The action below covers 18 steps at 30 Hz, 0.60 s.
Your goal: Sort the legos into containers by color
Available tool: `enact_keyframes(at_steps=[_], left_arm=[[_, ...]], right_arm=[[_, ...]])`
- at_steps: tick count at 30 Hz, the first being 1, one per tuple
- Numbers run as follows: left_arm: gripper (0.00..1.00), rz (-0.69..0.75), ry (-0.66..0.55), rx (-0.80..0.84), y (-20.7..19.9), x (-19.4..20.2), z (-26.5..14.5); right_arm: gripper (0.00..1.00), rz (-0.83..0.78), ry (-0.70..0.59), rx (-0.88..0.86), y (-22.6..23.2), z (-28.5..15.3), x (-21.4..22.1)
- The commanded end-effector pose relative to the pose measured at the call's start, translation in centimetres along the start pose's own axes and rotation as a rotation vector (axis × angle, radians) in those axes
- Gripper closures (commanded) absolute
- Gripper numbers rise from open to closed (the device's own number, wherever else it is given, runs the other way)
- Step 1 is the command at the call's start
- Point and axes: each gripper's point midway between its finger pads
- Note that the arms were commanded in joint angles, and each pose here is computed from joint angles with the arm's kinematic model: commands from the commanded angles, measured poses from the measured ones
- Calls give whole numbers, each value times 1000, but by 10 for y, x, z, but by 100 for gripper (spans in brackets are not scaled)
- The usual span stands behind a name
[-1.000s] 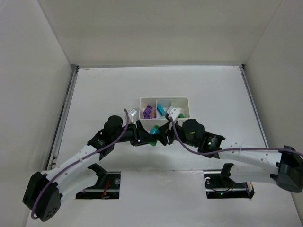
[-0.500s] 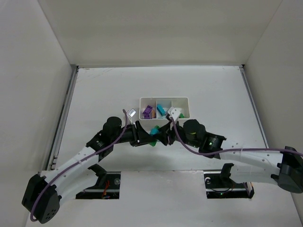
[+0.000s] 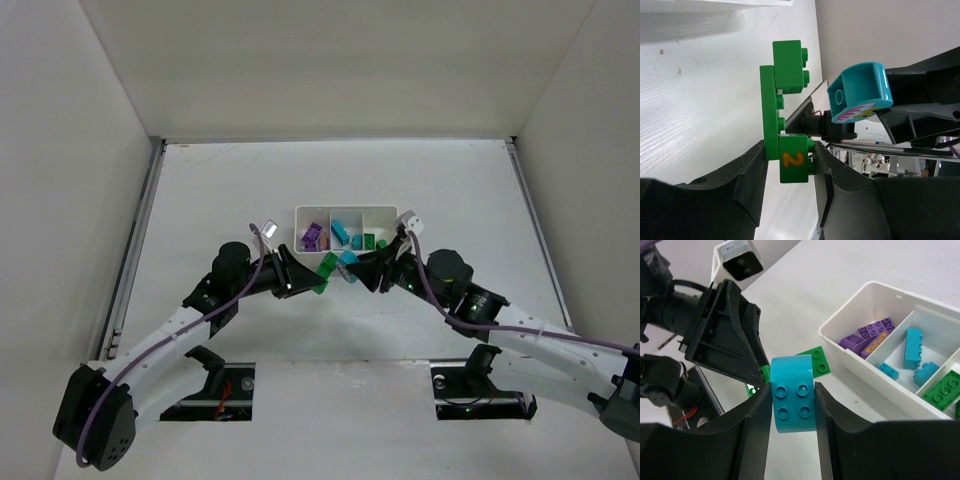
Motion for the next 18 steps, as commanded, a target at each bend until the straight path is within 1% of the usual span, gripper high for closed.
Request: enact_keyframes(at_steps=[1, 5, 8, 13, 18], left_arm=[[84, 22, -22, 63, -13, -8, 2], [84, 39, -55, 72, -15, -13, 0], [84, 51, -103, 86, -20, -23, -5], [83, 90, -227, 90, -27, -44, -14], [83, 126, -317, 81, -27, -57, -20]], right_arm=[[77, 55, -88, 23, -7, 1, -20], [76, 77, -108, 74, -22, 6, -29], [75, 98, -95, 165, -42, 21, -28], [75, 103, -40, 349, -78, 47, -13], [74, 102, -25, 416, -92, 62, -8]])
Point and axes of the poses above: each gripper's point midway between its finger pads, its own z axis out along the fingers, its own y axis along the line the jaws close on, x = y × z, and after that the axes turned 11 degrees about -z, right-handed
